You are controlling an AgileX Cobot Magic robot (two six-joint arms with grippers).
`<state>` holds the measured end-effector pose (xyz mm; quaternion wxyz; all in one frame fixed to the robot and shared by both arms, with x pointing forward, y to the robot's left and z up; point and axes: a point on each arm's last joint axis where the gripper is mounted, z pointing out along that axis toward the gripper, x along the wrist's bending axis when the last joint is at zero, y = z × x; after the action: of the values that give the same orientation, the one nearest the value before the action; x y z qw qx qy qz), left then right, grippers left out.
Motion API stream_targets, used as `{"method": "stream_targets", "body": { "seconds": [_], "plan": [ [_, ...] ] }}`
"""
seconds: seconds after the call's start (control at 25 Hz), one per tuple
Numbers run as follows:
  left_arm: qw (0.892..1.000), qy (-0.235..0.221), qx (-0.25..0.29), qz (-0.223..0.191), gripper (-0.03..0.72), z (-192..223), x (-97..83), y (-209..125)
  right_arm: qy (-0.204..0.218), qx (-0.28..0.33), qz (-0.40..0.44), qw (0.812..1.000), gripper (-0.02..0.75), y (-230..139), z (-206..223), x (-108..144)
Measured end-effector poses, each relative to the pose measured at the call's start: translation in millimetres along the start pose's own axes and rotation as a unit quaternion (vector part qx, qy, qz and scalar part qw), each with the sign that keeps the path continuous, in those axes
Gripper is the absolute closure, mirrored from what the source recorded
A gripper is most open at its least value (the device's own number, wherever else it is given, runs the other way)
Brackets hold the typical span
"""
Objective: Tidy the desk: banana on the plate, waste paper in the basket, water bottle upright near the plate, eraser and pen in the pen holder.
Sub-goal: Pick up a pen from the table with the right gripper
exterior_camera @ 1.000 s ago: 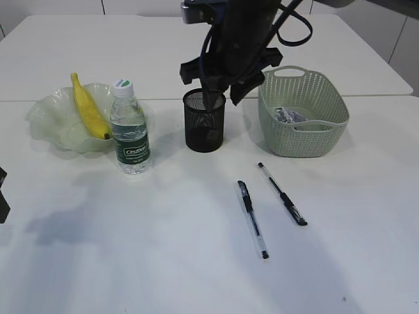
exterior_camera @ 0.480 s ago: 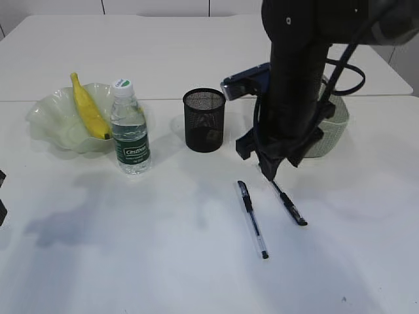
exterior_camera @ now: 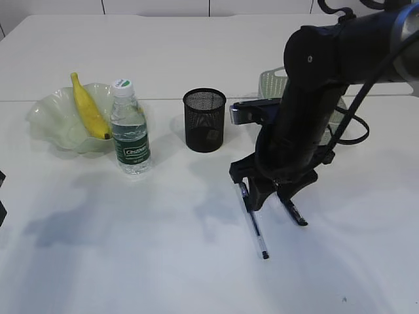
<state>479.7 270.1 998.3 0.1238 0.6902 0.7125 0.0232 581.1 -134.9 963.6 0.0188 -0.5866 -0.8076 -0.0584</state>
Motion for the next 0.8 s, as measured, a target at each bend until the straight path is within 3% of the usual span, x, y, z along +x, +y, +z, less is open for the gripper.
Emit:
{"method": "stream_targets", "body": {
  "seconds": [0.32,0.8],
  "plan": [
    [1.000,0.000,0.000,0.000,0.295,0,0.0,0,0.018,-0.053,0.061,0.997,0.360,10,2,3],
    [1.000,0.000,0.000,0.000,0.297,0,0.0,0,0.012,-0.025,0.083,0.996,0.402,33,37,2]
  ]
}}
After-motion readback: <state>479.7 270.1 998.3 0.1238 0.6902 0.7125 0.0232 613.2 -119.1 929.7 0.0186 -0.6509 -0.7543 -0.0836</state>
